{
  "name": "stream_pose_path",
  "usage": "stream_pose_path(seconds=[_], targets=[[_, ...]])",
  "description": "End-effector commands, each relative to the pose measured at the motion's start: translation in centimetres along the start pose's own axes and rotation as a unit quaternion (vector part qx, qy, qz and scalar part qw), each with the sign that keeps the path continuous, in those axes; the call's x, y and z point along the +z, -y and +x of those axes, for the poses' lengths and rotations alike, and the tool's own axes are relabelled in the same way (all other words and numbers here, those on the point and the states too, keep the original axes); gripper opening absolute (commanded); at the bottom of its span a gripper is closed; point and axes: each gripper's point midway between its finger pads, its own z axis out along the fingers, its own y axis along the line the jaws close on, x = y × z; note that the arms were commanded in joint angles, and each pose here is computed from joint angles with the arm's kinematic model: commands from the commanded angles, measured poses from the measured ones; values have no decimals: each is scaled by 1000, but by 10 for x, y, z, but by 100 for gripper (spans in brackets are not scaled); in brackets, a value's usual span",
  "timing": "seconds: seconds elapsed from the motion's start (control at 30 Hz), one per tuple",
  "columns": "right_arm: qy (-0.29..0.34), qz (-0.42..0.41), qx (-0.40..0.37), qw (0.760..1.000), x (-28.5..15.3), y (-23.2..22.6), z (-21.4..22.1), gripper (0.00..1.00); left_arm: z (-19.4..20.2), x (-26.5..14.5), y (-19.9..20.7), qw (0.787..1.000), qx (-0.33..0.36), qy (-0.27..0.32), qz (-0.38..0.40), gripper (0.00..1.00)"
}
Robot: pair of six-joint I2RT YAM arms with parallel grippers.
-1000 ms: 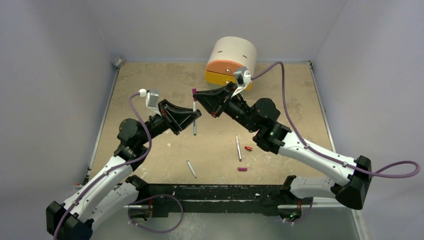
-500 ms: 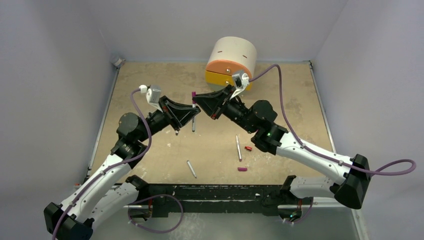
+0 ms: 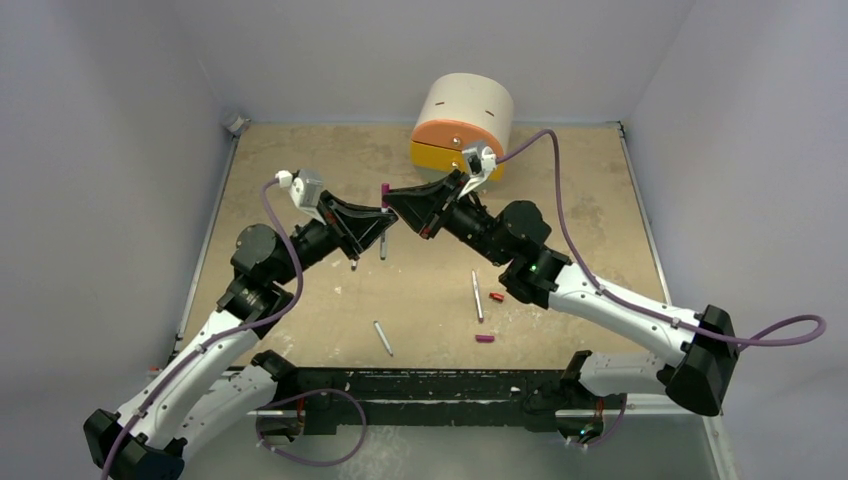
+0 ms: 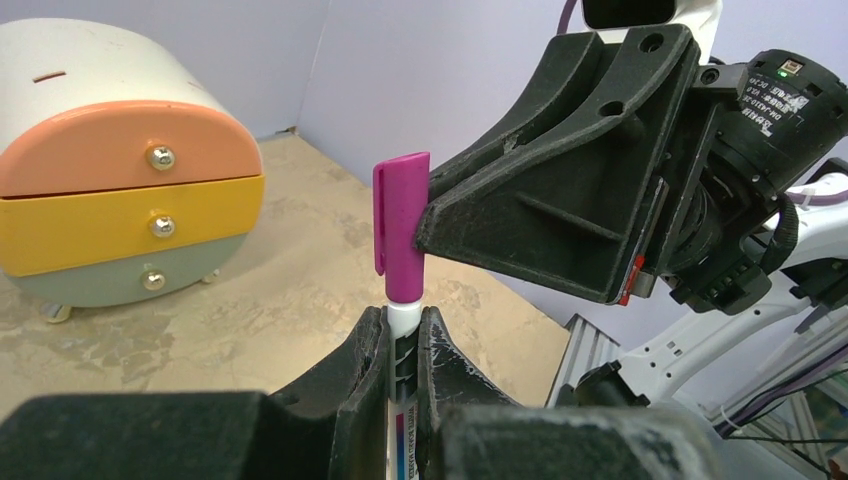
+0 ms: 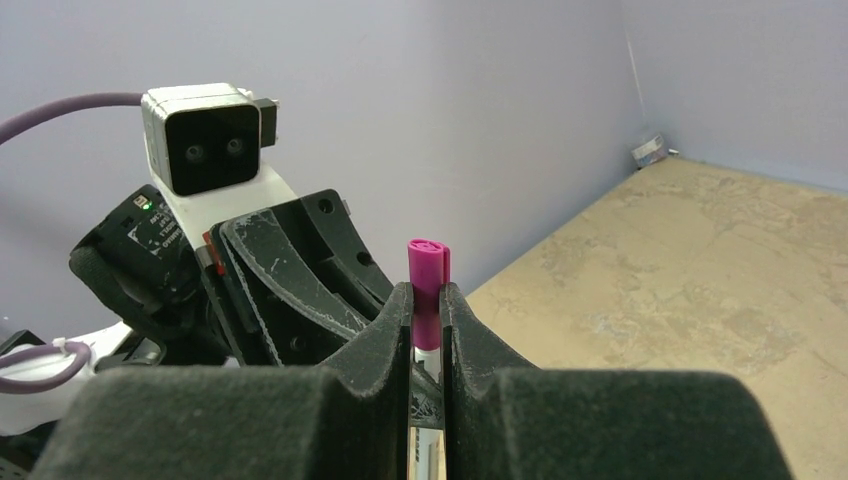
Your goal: Insert the pens into the pen caps
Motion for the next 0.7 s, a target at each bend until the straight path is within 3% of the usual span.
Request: stream_pose_path(seconds=[0.0,0.13,0.23,0.57,0.67], targets=[[-12,-25,7,1000,-3,-9,7,0,-39,-1,18,997,67,36,19,0],[-3,-19,3,1000,-6,-11,-3,4,-23,-2,15,996,89,-13,21,0],[8,-24,1,1000,-9,-18,-17,15,-11,-4,13,994,96,-48,21,0],[21,-2,-24,999,-11,-16,-36,51,-2,-8,14,993,99,-63,31,0],[17,3,-27,999,-6,-14,-35,55,-2,-9,16,992,99,-64,35,0]])
